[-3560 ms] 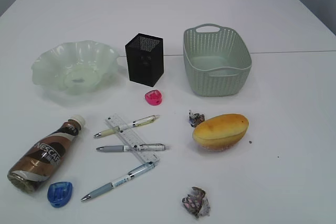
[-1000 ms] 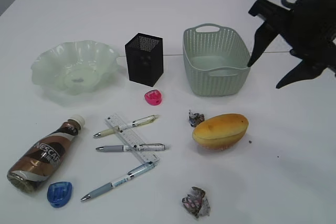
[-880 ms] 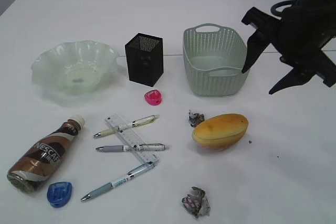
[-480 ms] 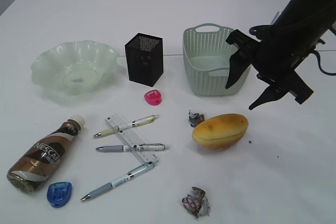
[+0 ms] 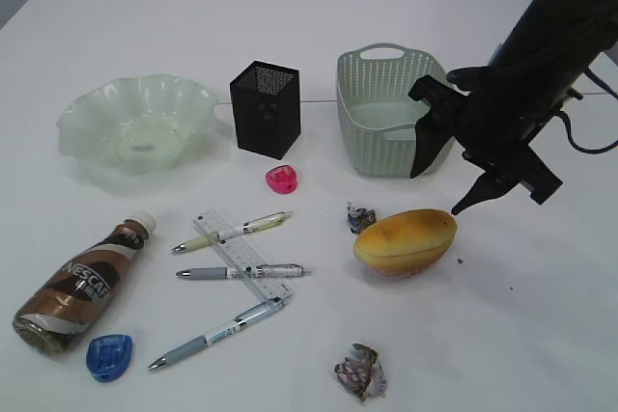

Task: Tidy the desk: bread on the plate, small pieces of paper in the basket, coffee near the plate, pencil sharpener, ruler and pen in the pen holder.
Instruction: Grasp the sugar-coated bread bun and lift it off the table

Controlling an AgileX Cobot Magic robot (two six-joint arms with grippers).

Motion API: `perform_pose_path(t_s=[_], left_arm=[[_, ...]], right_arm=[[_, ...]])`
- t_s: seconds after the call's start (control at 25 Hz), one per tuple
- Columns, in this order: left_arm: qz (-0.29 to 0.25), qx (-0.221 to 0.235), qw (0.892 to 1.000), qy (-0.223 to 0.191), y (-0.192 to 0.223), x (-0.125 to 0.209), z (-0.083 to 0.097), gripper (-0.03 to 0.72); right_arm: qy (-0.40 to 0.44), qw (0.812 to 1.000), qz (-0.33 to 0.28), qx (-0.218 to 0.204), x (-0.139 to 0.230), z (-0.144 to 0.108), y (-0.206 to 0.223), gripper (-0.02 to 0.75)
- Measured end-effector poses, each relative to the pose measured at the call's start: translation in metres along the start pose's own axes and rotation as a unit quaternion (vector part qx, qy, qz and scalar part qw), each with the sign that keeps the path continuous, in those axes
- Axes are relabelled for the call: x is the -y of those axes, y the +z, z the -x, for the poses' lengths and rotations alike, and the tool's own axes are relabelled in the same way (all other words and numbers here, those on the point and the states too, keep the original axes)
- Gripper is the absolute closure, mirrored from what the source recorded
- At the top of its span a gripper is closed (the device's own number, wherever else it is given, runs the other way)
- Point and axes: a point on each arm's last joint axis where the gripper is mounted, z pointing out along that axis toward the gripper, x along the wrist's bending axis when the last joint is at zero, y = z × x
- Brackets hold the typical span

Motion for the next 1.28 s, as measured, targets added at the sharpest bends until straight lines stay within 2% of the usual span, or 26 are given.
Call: perform_pose_path(t_s=[0.24, 0.44, 0.8, 1.28], left_arm=[[0.000, 0.000, 1.000, 0.000, 0.000, 0.000, 0.000, 0.286], [0.000, 0.000, 1.000, 0.000, 0.000, 0.000, 0.000, 0.286], [0.000, 0.000, 1.000, 0.000, 0.000, 0.000, 0.000, 0.286], [0.000, 0.001, 1.000, 0.000, 0.000, 0.000, 0.000, 0.286]], right_arm=[[0.009, 1.000, 0.008, 0.015, -0.003, 0.002, 0.006, 0.288], [0.024, 0.999, 0.019, 0.026, -0.006, 0.004, 0.008, 0.216], [0.044, 0.998, -0.007, 0.053, -0.009, 0.006, 0.037, 0.192], [0.051, 0.998, 0.009, 0.023, -0.015, 0.001, 0.047, 0.192]])
